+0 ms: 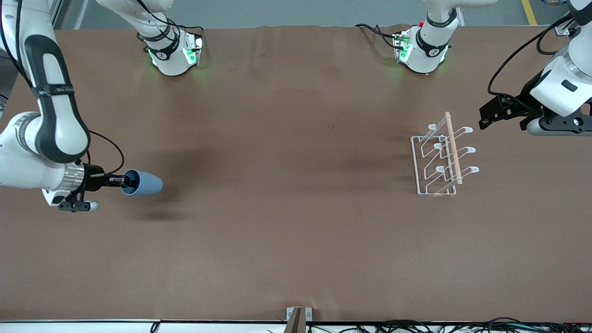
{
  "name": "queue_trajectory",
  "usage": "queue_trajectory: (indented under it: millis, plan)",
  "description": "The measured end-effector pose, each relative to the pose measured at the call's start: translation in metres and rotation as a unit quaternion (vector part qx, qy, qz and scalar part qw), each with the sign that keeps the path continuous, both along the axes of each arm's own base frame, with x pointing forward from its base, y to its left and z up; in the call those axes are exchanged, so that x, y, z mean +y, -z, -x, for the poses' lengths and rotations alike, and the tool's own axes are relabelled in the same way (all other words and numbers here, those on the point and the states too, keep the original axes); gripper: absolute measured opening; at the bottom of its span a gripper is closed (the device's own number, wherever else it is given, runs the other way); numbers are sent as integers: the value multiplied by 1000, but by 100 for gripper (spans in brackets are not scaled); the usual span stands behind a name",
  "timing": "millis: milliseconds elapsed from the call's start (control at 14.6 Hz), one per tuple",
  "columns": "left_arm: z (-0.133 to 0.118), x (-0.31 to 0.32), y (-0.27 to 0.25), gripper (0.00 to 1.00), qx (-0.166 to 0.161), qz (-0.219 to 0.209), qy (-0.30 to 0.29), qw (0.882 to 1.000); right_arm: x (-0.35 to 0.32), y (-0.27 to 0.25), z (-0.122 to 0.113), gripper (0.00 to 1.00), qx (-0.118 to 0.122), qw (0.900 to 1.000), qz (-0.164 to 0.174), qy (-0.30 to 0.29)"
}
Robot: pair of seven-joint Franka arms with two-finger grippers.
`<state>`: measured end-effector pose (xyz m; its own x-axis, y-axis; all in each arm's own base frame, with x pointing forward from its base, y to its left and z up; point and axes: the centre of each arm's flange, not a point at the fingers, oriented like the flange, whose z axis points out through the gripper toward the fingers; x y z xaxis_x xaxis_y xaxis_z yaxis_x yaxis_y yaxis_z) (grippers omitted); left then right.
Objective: Hang cup on cup holder
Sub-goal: 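Carry the cup toward center while the left gripper reaches toward it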
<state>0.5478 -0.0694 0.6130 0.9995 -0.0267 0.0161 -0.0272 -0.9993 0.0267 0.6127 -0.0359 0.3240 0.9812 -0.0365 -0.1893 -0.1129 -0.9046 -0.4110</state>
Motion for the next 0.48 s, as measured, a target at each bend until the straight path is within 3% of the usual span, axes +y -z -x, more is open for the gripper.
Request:
queue_trajectory:
  millis: [205, 479]
  plan:
    - [0, -1, 0, 100, 0, 0, 3, 1000, 58, -16, 8, 4, 36, 993, -109, 11]
    - [0, -2, 0, 100, -2, 0, 35, 999, 141, -29, 19, 4, 87, 969, -233, 9]
